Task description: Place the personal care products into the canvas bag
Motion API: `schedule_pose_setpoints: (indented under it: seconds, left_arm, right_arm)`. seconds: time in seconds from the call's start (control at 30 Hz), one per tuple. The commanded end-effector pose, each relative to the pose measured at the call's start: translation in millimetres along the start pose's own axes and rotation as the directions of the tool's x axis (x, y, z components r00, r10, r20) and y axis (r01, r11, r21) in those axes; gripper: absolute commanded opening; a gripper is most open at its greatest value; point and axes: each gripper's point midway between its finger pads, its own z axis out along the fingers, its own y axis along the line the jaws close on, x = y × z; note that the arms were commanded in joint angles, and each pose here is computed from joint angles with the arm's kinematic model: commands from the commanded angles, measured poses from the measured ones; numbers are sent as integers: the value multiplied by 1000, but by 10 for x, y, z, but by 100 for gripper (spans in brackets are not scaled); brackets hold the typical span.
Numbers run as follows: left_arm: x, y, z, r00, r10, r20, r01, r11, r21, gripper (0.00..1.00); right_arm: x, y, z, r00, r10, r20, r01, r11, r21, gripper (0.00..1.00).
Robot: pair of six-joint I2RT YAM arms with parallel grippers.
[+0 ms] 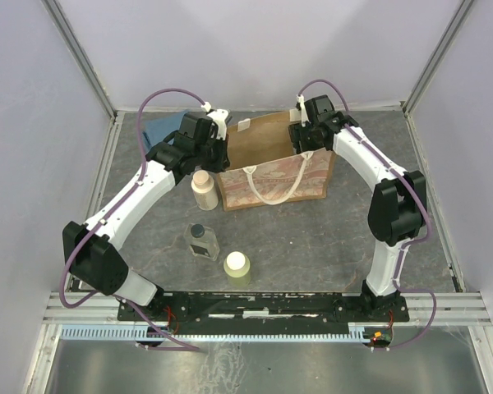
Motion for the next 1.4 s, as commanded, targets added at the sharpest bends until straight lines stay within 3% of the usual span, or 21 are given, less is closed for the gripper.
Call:
schedule_pose_setpoints:
  seconds: [0.0, 0.3, 0.43, 0.57, 0.7, 0.9, 1.1, 1.37]
  left_arm:
    - [-225, 3, -46, 997, 43, 66, -42, 999, -7, 3]
    - [-220, 7, 0, 997, 45, 63, -44, 999, -8, 3]
    - [-214, 27, 34, 997, 43, 58, -42, 999, -17, 3]
    - [-209, 66, 72, 998, 46, 51, -44, 998, -37, 3]
    - [-195, 101, 88, 998, 45, 46, -42, 998, -54, 3]
    - [-187, 101, 64, 998, 42, 49, -39, 998, -55, 3]
    - [-155, 102, 53, 998, 48, 41, -46, 998, -52, 3]
    - [-146, 80, 23, 998, 53, 38, -52, 998, -39, 3]
  right_arm:
    - [-367, -121, -373, 989, 68, 133, -70, 997, 13, 82]
    - [-748, 104, -1341, 950, 152, 271, -123, 985, -121, 87]
    - [-613, 392, -1737, 964, 95, 247, -51, 983, -179, 87]
    - [-341, 940, -2080, 975, -60, 212, 105, 973, -207, 87]
    - [-37, 1489, -2292, 971, -70, 227, 143, 937, -319, 87]
    - [491, 2024, -2382, 948, -101, 301, 241, 845, -477, 89]
    - [1038, 2423, -2281, 908, -228, 350, 385, 785, -486, 90]
    - [1409, 2925, -2177, 844, -392, 366, 531, 704, -471, 93]
